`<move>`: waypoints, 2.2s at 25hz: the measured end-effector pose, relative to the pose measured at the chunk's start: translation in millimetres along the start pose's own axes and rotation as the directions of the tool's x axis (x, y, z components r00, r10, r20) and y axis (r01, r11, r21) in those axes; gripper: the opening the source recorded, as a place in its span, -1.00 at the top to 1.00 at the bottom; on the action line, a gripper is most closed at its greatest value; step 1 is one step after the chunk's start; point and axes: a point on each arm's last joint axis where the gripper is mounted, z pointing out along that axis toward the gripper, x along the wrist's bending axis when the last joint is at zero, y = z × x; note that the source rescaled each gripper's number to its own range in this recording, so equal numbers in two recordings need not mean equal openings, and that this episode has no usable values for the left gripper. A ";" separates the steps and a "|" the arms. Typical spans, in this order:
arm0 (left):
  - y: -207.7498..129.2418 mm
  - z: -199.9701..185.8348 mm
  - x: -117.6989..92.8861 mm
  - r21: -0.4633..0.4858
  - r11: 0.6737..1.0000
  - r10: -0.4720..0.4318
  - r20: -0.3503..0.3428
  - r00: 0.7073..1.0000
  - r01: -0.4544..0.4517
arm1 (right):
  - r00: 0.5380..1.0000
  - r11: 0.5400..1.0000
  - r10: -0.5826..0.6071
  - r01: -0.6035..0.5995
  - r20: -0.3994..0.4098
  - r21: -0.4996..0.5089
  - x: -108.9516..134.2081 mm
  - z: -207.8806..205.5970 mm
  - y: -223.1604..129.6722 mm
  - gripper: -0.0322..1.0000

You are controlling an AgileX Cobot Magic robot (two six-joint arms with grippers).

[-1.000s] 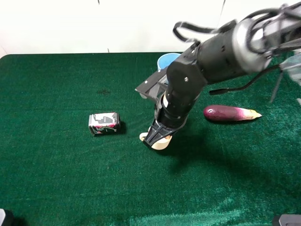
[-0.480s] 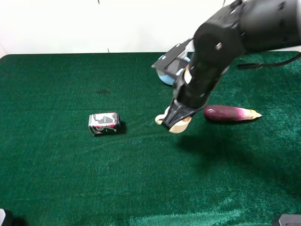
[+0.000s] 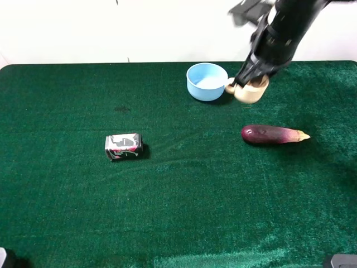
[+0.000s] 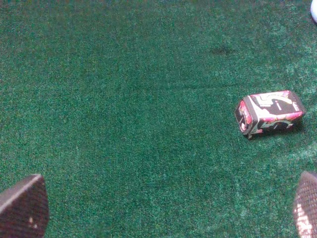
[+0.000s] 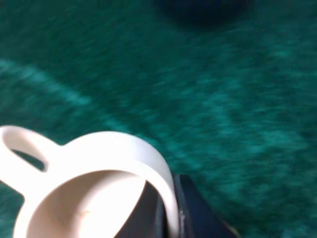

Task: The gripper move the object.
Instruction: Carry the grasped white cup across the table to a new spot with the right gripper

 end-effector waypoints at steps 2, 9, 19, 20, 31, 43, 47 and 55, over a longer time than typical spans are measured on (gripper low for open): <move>0.0 0.0 0.0 0.000 1.000 0.000 0.000 1.000 0.000 | 1.000 1.000 0.017 -0.016 0.017 -0.012 -17.0 -3.0 1.7 0.94; 0.0 0.0 0.0 0.000 1.000 0.000 0.000 1.000 0.000 | 0.998 0.997 0.053 -0.055 0.042 0.047 -72.8 23.3 9.3 0.94; 0.0 0.0 0.0 0.000 1.000 0.000 0.000 1.000 0.000 | 0.997 0.984 0.074 -0.074 0.009 0.164 -122.6 95.3 21.7 0.94; 0.0 0.0 0.0 0.000 1.000 0.000 0.000 1.000 0.000 | 0.997 0.982 0.075 -0.074 0.003 0.172 -124.2 101.7 21.3 0.94; 0.0 0.0 0.0 0.000 1.000 0.000 0.000 1.000 0.000 | 0.995 0.976 0.100 -0.093 -0.025 0.196 -132.6 161.0 10.8 0.94; 0.0 0.0 0.0 0.000 1.000 0.000 0.000 1.000 0.000 | 0.995 0.984 0.099 -0.097 -0.002 0.151 -137.4 166.5 12.5 0.93; 0.0 0.0 0.0 0.000 1.000 0.000 0.000 1.000 0.000 | 0.995 0.983 0.099 -0.097 -0.003 0.153 -137.2 167.6 12.2 0.63; 0.0 0.0 0.0 0.000 1.000 0.000 0.000 1.000 0.000 | 0.995 0.982 0.099 -0.097 -0.008 0.164 -136.7 167.5 11.2 -0.24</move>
